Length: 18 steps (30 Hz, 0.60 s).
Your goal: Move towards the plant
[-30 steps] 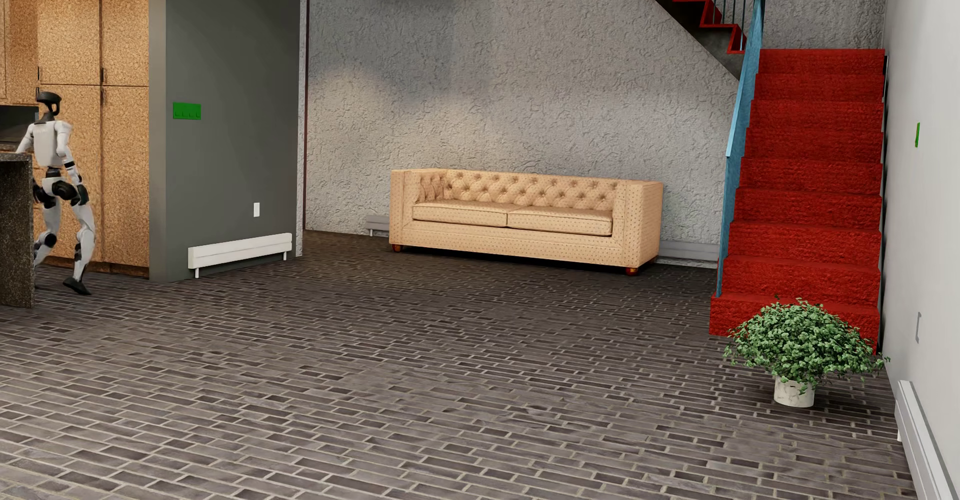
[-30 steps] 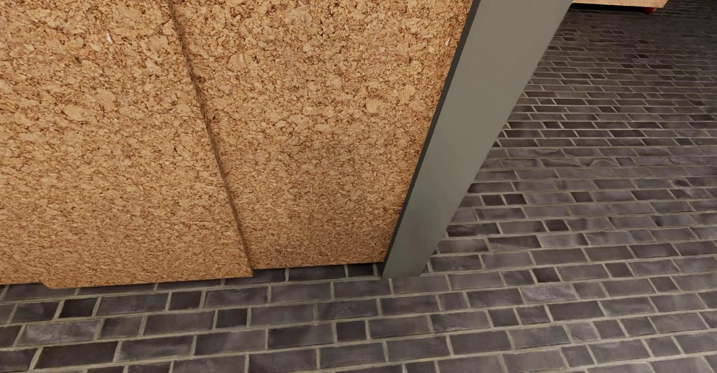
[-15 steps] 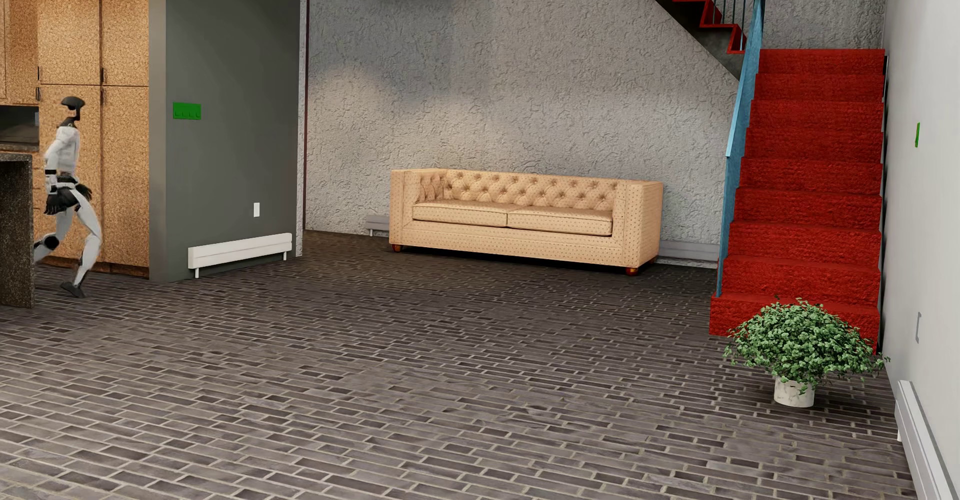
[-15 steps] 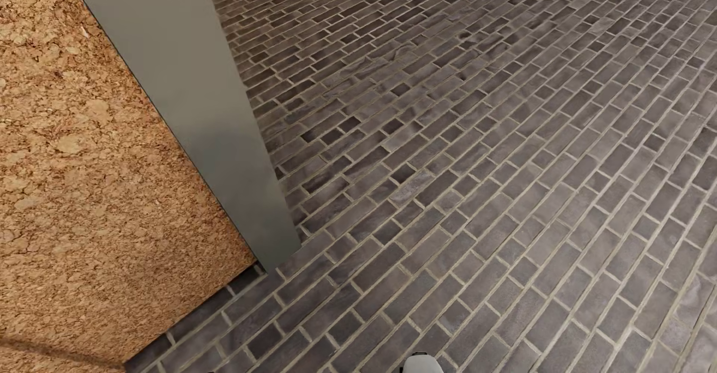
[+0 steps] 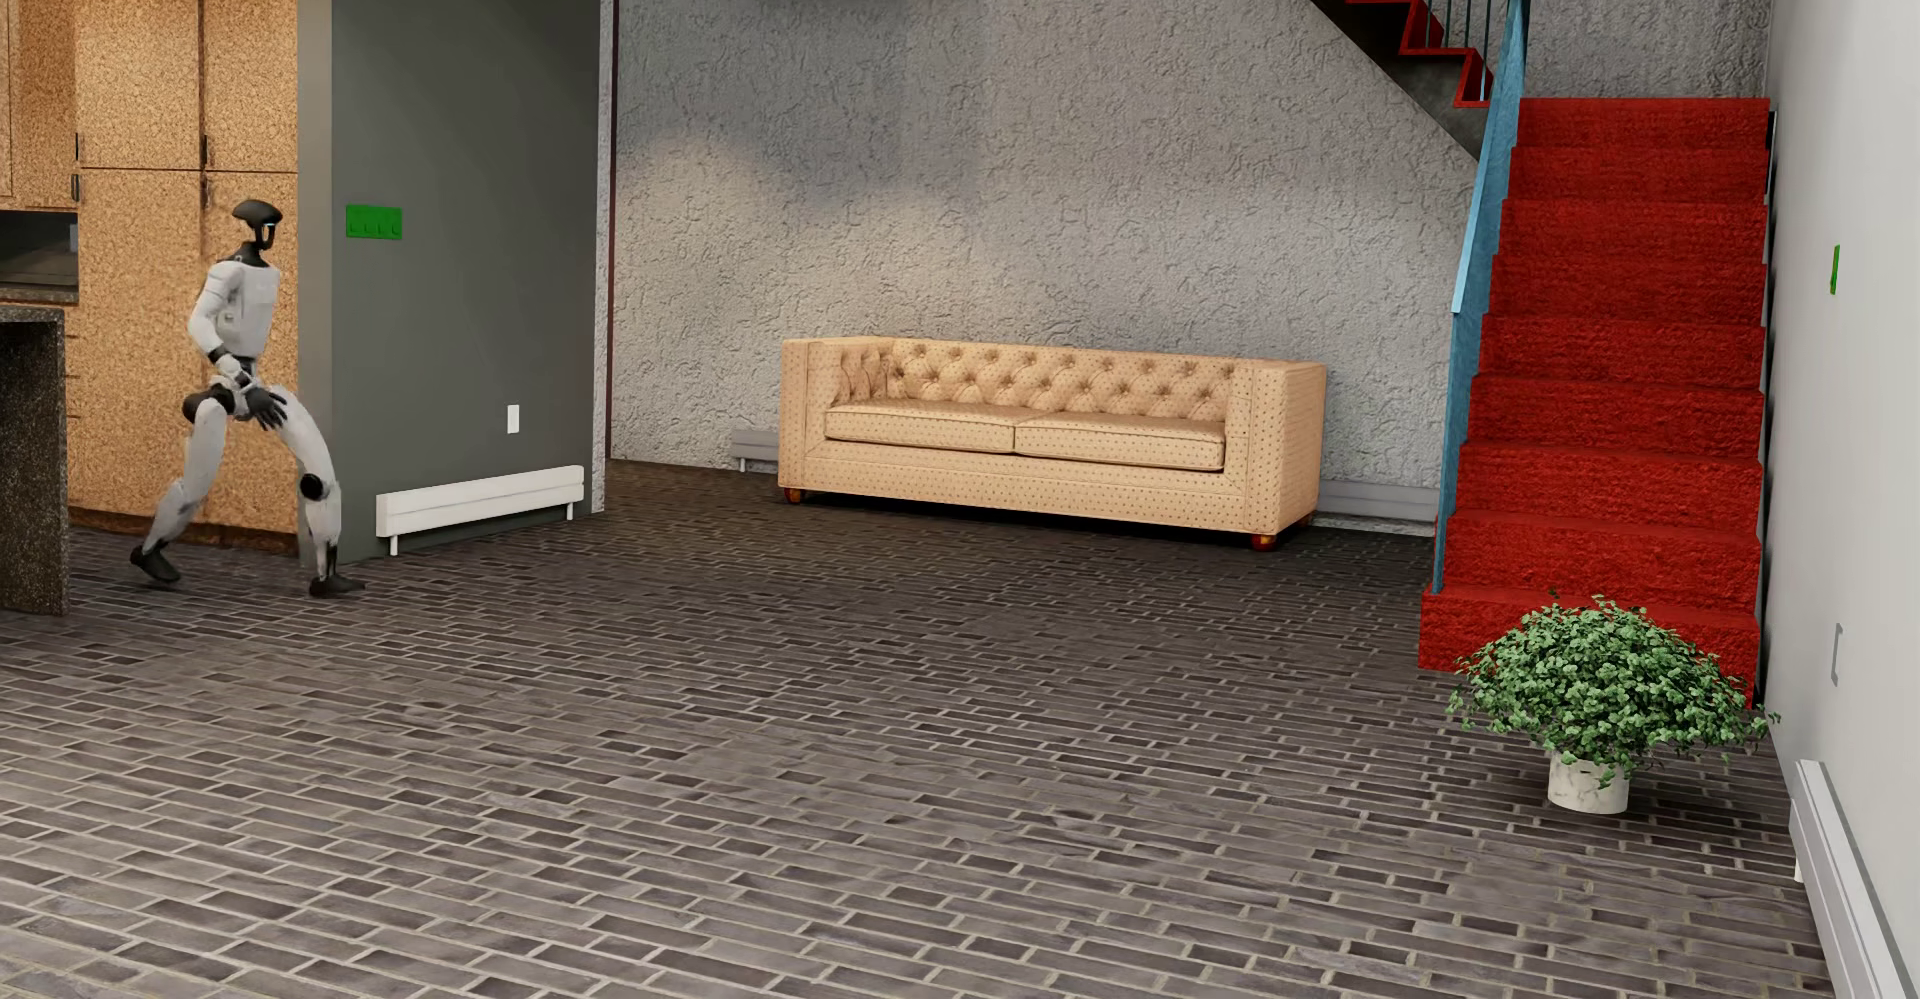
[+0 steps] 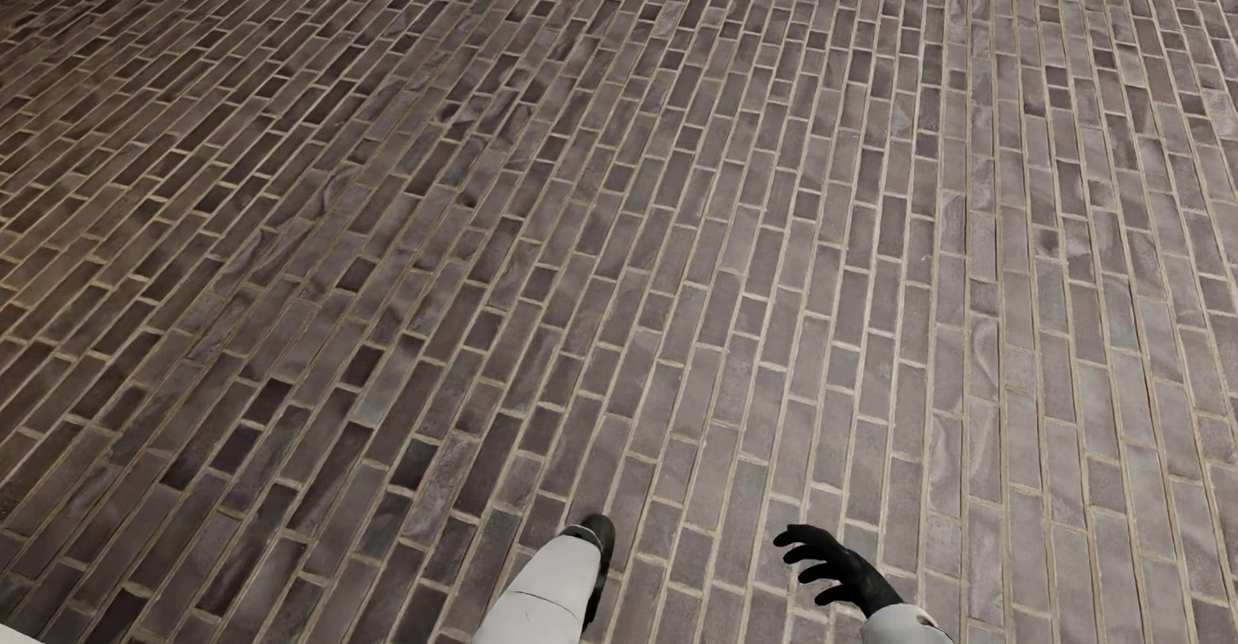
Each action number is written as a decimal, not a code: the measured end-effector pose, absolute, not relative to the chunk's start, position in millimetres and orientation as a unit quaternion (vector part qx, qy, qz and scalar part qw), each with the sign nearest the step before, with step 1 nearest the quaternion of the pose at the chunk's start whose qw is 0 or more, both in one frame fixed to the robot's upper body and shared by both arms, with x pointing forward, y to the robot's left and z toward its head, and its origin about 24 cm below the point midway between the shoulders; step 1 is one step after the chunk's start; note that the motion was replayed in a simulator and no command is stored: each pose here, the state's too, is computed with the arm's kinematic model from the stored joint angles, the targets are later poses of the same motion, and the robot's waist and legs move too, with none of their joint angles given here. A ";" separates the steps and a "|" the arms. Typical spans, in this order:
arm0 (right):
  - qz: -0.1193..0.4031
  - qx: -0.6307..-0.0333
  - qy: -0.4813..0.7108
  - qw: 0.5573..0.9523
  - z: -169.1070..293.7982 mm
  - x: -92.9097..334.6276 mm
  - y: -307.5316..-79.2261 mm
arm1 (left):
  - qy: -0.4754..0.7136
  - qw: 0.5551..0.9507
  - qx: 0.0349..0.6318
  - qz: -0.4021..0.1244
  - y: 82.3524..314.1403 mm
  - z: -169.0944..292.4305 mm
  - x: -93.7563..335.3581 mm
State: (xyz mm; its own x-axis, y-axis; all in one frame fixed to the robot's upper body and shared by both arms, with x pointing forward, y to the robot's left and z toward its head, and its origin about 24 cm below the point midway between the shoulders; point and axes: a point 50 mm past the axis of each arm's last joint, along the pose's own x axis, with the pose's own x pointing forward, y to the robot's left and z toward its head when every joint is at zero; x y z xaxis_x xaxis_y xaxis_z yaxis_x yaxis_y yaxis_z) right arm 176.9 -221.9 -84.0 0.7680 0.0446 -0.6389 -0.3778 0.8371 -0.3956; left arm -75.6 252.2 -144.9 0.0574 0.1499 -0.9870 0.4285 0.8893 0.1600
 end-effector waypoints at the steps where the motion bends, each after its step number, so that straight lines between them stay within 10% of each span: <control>1: 0.129 -0.268 0.314 0.902 -82.8 180.6 -218.3 | 0.683 0.690 0.218 -0.100 256.2 -144.3 -76.9; 5: 0.181 -0.263 0.419 0.850 -127.2 127.8 -200.7 | 0.697 0.667 0.240 -0.105 266.0 -146.7 -76.0; 12: 0.236 -0.235 0.600 0.727 -158.0 -26.6 -198.5 | 0.474 0.853 0.196 -0.095 219.3 -133.2 75.6; 18: 0.260 -0.235 0.675 0.649 -146.0 -103.1 -212.0 | 0.279 0.932 0.228 -0.030 246.5 -61.2 189.6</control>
